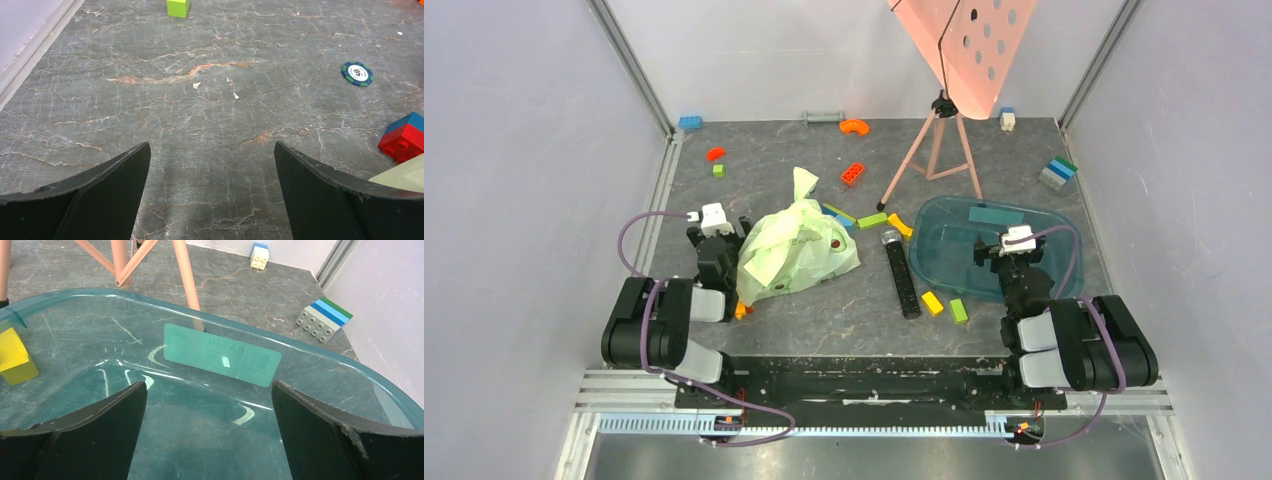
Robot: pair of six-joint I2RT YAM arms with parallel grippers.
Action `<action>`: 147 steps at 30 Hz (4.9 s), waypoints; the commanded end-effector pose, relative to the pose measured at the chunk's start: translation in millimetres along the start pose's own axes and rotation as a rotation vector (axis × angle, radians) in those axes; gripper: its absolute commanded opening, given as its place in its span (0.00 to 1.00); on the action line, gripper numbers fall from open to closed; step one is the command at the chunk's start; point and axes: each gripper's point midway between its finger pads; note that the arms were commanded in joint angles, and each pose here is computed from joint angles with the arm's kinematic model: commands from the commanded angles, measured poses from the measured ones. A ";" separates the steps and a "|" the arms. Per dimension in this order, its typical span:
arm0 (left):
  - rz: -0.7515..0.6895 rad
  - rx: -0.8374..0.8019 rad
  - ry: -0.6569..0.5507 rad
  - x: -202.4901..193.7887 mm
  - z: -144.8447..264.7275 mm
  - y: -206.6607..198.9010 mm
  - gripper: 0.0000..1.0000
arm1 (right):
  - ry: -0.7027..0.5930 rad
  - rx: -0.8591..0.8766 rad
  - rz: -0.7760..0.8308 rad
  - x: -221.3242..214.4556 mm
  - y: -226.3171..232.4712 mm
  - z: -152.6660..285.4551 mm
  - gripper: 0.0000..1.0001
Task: Take the fake fruits out of the plastic bag
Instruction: Untie the plastic bag at the center of the board.
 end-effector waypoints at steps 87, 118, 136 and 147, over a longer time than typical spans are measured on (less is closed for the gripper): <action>0.441 -0.133 0.433 100.9 111.6 -89.6 1.00 | -0.384 0.948 -0.149 197.7 197.6 47.5 0.93; 0.189 -0.223 0.462 125.1 115.9 -95.7 1.00 | -0.331 1.218 -0.081 227.6 345.1 -45.1 0.80; 0.219 -0.409 0.596 93.9 118.4 -124.6 0.99 | -0.261 1.184 -0.082 216.3 336.6 -33.5 0.11; 0.223 -0.416 0.651 70.8 115.8 -122.1 0.90 | -0.253 1.172 -0.082 216.3 325.9 -24.4 0.05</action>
Point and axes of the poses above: each gripper's point midway between its finger pads, its own z axis back along the fingers, its own y axis along the line the jaws close on, x = y × z, and after that the axes turned 11 degrees about z, right-handed
